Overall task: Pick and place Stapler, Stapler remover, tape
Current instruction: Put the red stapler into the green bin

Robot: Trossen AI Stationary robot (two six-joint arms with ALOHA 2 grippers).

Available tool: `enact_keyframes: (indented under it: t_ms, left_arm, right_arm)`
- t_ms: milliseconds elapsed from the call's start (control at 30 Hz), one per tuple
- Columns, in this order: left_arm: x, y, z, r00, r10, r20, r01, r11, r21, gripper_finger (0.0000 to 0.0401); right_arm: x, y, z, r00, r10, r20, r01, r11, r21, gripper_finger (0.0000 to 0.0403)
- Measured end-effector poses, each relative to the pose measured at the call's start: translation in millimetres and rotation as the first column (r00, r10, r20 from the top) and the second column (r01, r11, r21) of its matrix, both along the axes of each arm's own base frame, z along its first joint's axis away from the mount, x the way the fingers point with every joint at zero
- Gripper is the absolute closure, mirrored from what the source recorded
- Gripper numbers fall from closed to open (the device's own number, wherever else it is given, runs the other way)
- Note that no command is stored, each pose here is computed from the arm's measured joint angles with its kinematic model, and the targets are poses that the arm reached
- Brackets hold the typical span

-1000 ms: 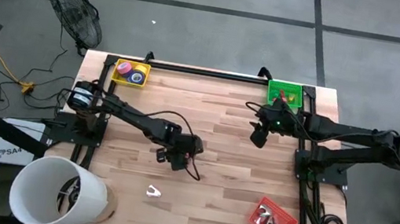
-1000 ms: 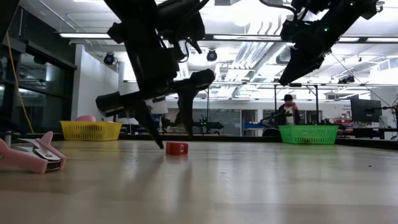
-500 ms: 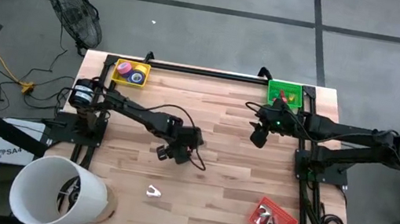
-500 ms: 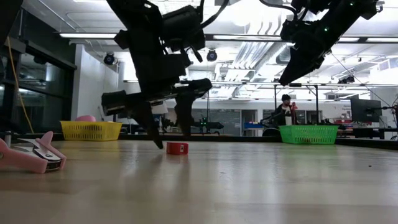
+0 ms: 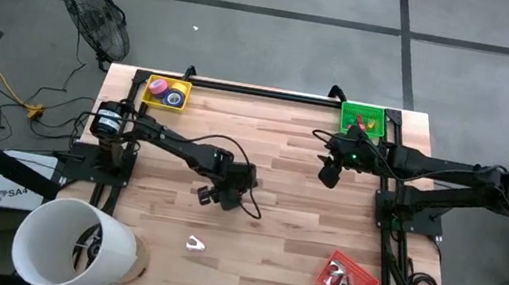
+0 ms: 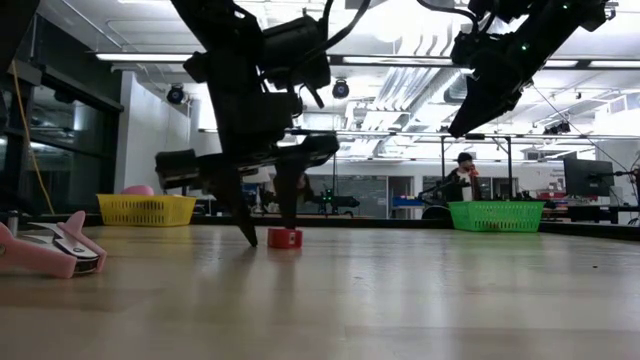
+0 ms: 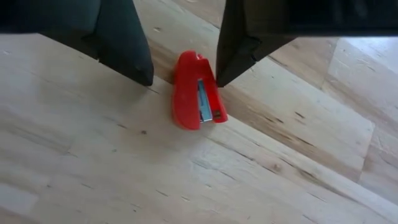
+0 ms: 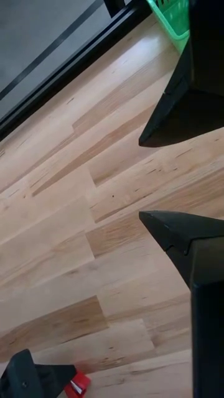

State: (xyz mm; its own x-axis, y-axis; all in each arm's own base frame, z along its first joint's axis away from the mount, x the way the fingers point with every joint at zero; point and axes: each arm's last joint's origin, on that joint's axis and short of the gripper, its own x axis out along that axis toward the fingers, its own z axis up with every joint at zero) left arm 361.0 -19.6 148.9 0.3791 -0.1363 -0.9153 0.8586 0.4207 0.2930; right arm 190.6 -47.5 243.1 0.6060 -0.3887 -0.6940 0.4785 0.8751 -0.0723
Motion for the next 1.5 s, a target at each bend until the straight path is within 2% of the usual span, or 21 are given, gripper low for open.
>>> enact_keyframes:
  t_ms: [300, 567, 867, 933, 1100, 1200, 1367, 1500]
  left_arm:
    - [0, 0, -1, 0.998, 0.059, -0.016, -0.060, 0.998, -0.028, 0.0292]
    - [0, -1, -1, 0.997, 0.070, -0.020, -0.071, 0.996, -0.055, 0.0337]
    - [3, -1, 0, 0.997, 0.083, -0.006, -0.084, 0.995, -0.056, 0.0347]
    - [7, 0, 3, 0.995, 0.096, 0.024, -0.095, 0.995, -0.031, 0.0347]
    - [20, 2, 15, 0.980, 0.128, 0.154, -0.136, 0.990, 0.044, 0.0348]
    - [29, 3, 24, 0.962, 0.127, 0.240, -0.148, 0.986, 0.074, 0.0349]
    - [40, 4, 41, 0.930, 0.128, 0.345, -0.177, 0.978, 0.113, 0.0349]
    - [45, 5, 53, 0.906, 0.118, 0.406, -0.181, 0.976, 0.121, 0.0350]
  right_arm:
    - [0, 0, 0, 1.000, -0.001, 0.001, 0.001, 1.000, 0.002, 0.0233]
    - [0, 0, 0, 1.000, -0.006, 0.006, 0.006, 1.000, 0.012, 0.0233]
    - [2, 6, 0, 0.999, 0.031, 0.014, -0.032, 0.999, 0.023, 0.0233]
    - [4, 11, 1, 0.998, 0.056, 0.024, -0.057, 0.998, 0.013, 0.0233]
    - [12, 27, 1, 0.992, 0.121, 0.033, -0.119, 0.991, -0.053, 0.0233]
    - [18, 39, -4, 0.989, 0.145, -0.006, -0.144, 0.980, -0.138, 0.0233]
    - [23, 59, -37, 0.978, 0.206, 0.015, -0.191, 0.929, -0.317, 0.0233]
    - [13, 74, -64, 0.952, 0.282, 0.117, -0.213, 0.889, -0.406, 0.0235]
